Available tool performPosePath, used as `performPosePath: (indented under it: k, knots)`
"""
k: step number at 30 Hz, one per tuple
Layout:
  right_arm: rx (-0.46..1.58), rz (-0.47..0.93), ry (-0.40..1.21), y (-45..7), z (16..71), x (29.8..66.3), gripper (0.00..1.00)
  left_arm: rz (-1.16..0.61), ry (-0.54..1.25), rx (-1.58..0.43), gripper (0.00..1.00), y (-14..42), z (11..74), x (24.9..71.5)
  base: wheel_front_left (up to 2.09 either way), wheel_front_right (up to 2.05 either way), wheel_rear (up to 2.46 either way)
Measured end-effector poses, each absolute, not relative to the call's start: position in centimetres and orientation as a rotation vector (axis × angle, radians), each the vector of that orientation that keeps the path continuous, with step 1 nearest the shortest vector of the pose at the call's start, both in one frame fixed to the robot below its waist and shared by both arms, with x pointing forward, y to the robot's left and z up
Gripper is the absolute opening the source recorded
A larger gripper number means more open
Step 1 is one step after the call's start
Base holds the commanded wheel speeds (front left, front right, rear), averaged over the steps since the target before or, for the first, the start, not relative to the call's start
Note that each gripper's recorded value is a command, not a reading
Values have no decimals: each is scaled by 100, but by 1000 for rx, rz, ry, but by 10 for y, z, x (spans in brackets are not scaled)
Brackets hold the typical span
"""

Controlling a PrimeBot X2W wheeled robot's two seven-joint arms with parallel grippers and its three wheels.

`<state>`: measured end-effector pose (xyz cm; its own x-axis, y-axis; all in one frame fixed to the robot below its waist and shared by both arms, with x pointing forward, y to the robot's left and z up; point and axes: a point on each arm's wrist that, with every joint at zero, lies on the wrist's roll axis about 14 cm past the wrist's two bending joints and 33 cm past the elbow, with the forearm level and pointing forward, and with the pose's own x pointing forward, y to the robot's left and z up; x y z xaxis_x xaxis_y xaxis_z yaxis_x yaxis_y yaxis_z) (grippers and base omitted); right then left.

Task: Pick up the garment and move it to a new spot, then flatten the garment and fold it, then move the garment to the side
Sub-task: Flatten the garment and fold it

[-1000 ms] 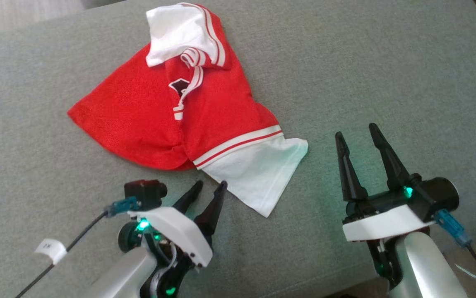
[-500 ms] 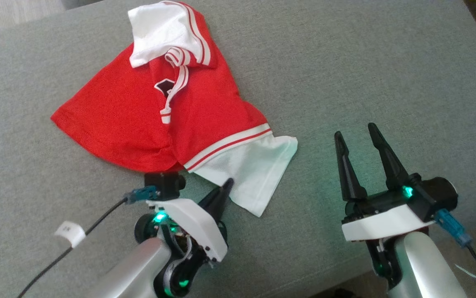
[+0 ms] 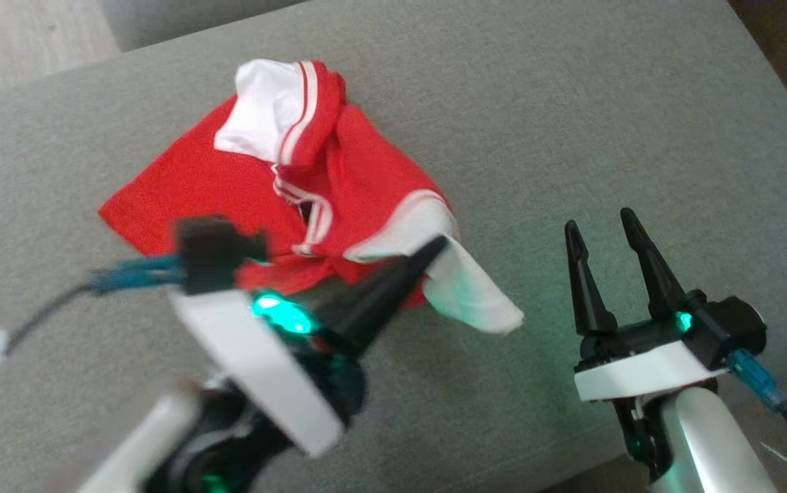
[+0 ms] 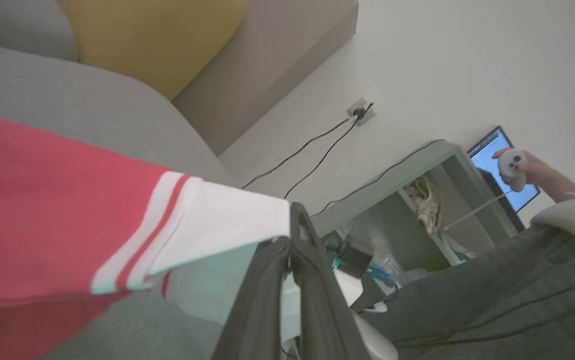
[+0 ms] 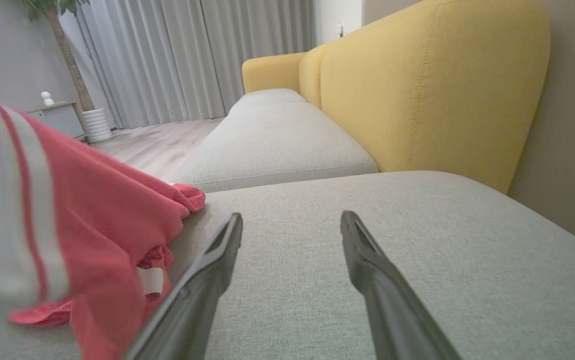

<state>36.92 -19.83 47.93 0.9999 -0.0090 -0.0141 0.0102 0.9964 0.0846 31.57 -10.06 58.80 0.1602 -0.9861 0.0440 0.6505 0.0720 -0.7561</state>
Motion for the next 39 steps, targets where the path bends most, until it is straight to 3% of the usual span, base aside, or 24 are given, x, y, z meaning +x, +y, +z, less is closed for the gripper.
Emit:
performPosePath:
  k: [16, 26, 32, 39]
  knots:
    - [94, 97, 7, -164, 480, 380, 100, -1022, 170, -919, 0, 54, 707, 400, 0, 0, 0]
    - [94, 104, 7, -162, 480, 379, 100, -965, -27, -965, 0, 125, 767, 422, 0, 0, 0]
    - [94, 106, 10, -161, 479, 378, 100, -1023, 27, -956, 0, 113, 766, 423, 0, 0, 0]
    - [93, 87, 13, -167, 479, 372, 100, -1182, 347, -872, 0, 16, 697, 401, 0, 0, 0]
